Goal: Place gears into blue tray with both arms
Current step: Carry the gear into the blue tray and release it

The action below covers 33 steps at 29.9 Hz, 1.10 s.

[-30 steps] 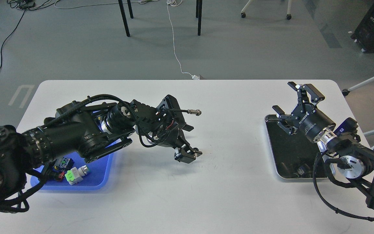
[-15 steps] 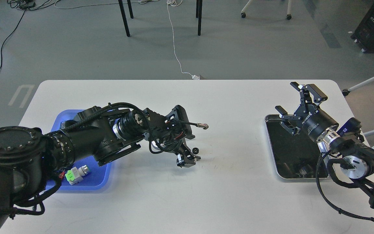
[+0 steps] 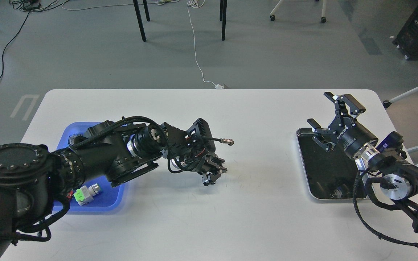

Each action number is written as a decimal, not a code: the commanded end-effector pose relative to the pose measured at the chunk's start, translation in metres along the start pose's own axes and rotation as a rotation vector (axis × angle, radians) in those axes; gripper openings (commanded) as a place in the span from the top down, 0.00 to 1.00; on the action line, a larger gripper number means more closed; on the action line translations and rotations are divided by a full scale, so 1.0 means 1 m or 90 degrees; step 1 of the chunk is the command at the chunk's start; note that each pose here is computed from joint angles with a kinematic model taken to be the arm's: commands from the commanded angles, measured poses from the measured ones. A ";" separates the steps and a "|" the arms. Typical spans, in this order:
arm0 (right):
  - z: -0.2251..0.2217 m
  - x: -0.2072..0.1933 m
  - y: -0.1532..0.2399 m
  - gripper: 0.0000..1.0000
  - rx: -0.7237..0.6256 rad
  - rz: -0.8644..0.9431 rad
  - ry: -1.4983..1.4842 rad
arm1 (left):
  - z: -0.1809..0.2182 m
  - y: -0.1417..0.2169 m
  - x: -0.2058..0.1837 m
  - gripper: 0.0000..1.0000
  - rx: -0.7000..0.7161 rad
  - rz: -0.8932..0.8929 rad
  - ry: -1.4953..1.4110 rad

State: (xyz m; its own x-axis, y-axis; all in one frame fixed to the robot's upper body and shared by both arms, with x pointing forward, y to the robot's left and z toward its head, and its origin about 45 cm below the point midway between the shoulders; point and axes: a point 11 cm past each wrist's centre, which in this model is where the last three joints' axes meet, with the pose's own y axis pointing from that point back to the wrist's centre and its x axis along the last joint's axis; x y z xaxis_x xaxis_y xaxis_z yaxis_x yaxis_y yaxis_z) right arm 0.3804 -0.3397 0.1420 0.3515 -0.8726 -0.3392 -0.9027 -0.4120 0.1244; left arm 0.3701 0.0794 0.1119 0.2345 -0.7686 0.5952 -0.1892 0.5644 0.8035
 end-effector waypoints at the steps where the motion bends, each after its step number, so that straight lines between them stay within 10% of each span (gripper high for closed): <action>1: -0.001 0.001 0.000 0.04 0.001 0.002 0.002 | -0.001 0.005 0.006 0.86 -0.012 0.030 0.058; 9: -0.001 0.001 0.000 0.04 0.001 0.002 0.002 | -0.030 0.059 -0.003 0.86 -0.006 0.094 0.165; 22: 0.003 -0.001 0.000 0.04 -0.005 0.001 0.004 | -0.089 0.191 -0.137 0.84 0.162 0.023 0.298; 33: 0.004 -0.003 -0.002 0.04 -0.005 0.000 0.003 | -0.081 0.202 -0.183 0.83 0.178 -0.022 0.360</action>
State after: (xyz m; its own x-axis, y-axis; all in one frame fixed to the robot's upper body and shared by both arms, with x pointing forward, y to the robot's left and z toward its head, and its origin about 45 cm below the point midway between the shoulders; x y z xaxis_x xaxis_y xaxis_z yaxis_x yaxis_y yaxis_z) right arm 0.3797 -0.3357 0.1388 0.3527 -0.8741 -0.3341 -0.9002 -0.4144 0.1337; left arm 0.3683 0.3532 0.1700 0.6890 -0.4678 0.5536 -0.3981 0.3940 0.8284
